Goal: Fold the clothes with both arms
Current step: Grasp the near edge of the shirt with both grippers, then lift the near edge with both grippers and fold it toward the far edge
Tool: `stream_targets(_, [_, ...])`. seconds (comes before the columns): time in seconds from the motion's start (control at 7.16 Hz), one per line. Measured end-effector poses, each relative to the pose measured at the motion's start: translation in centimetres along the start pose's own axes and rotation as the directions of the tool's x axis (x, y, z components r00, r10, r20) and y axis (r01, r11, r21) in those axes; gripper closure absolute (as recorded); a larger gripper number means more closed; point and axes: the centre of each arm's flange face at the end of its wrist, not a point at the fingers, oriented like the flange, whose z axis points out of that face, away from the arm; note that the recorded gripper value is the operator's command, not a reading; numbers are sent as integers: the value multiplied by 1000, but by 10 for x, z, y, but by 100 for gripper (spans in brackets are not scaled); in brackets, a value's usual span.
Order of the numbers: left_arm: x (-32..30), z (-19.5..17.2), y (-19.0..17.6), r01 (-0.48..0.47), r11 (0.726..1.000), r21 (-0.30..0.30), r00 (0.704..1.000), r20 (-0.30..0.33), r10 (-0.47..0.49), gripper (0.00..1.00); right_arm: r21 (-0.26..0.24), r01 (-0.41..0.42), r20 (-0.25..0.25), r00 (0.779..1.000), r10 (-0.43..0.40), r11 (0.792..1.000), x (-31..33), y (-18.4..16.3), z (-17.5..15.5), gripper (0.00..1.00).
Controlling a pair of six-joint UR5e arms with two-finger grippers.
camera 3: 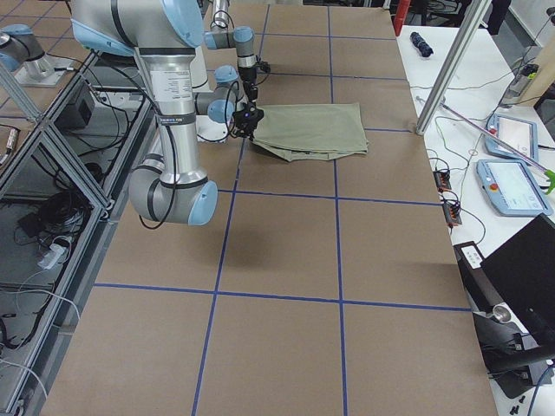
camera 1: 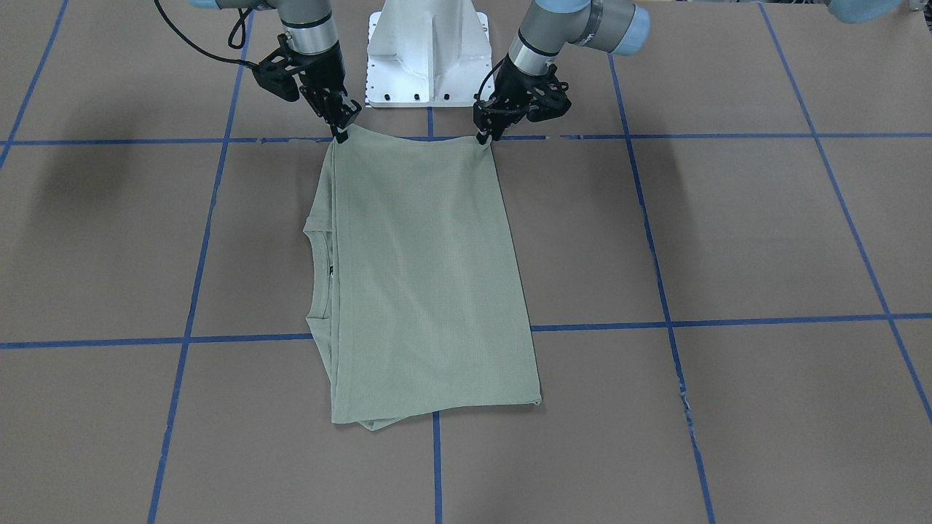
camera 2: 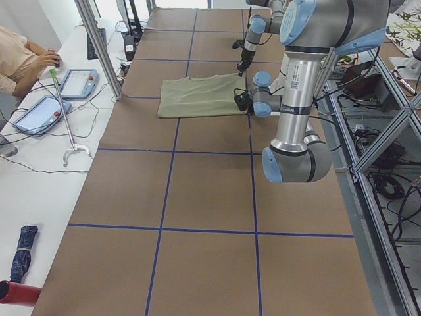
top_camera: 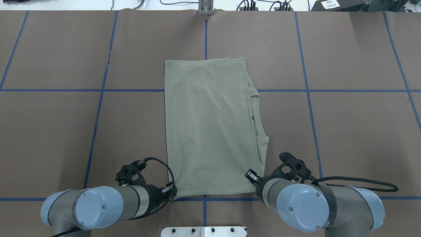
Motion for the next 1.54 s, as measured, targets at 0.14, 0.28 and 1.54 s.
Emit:
stream_targets(0.14, [1, 0, 2, -1, 1000, -3, 1000, -2, 1, 100, 0, 0, 0, 1000, 0, 1000, 0, 0, 0, 100])
stream_targets(0.28, [2, -1, 3, -1, 1000, -6, 1000, -4, 1, 100, -1, 0, 1, 1000, 0, 1000, 0, 0, 0, 100])
stream_targets(1.54, [39, -138, 17, -166, 985, -43, 986, -7, 166, 100, -239, -8, 34, 999, 16, 971, 5, -2, -99, 100])
